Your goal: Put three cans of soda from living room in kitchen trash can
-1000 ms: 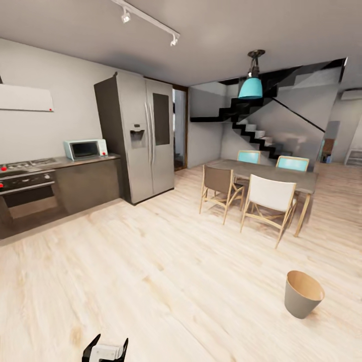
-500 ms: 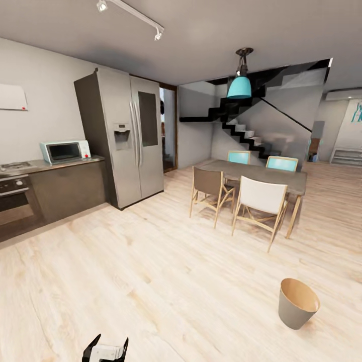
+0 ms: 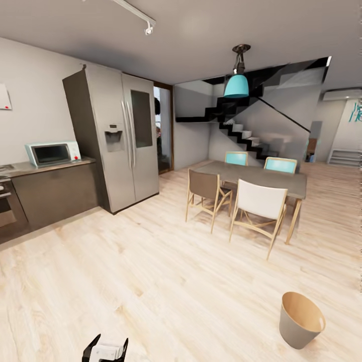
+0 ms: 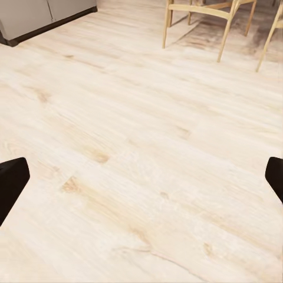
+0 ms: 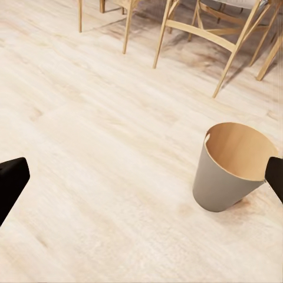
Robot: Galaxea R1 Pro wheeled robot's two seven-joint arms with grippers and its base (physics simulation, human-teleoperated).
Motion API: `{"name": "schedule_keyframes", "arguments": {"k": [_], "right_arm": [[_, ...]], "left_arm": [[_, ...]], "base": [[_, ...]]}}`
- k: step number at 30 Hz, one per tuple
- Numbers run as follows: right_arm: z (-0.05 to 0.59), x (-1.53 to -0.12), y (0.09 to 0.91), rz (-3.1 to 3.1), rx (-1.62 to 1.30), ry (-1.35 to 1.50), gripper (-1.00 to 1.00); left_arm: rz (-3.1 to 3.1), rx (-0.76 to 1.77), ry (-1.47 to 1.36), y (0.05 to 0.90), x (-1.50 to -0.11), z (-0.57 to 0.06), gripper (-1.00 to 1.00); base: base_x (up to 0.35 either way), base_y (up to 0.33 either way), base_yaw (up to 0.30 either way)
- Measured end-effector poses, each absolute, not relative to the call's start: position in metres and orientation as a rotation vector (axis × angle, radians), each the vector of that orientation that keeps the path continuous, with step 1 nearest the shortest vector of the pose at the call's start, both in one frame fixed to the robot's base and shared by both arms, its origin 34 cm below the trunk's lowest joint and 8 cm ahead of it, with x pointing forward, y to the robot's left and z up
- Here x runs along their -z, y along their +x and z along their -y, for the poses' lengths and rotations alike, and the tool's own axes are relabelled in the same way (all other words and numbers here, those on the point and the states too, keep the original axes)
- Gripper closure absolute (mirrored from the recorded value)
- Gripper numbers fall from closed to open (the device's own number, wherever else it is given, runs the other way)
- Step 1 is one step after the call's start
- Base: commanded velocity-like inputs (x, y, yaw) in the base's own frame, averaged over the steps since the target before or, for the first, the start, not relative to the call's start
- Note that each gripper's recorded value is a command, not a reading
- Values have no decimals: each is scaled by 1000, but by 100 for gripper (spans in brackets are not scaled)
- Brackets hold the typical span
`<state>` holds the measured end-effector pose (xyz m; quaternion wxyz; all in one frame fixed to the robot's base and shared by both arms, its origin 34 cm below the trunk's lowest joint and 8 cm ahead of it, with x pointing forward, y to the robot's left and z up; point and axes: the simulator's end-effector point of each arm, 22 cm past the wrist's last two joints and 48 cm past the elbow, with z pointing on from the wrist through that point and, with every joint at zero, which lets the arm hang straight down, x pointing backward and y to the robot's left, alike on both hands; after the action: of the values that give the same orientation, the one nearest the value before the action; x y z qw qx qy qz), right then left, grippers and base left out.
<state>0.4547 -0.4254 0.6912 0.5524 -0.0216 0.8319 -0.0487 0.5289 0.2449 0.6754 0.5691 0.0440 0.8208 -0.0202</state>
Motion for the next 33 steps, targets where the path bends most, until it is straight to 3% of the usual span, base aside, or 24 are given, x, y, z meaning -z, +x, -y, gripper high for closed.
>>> {"name": "schedule_keyframes", "arguments": {"k": [33], "right_arm": [[430,-702,464,-1939,124,-47,-100]], "left_arm": [[-1908,46,101,531,-682,-245,-100]], "base": [[23,-8,-234]]}}
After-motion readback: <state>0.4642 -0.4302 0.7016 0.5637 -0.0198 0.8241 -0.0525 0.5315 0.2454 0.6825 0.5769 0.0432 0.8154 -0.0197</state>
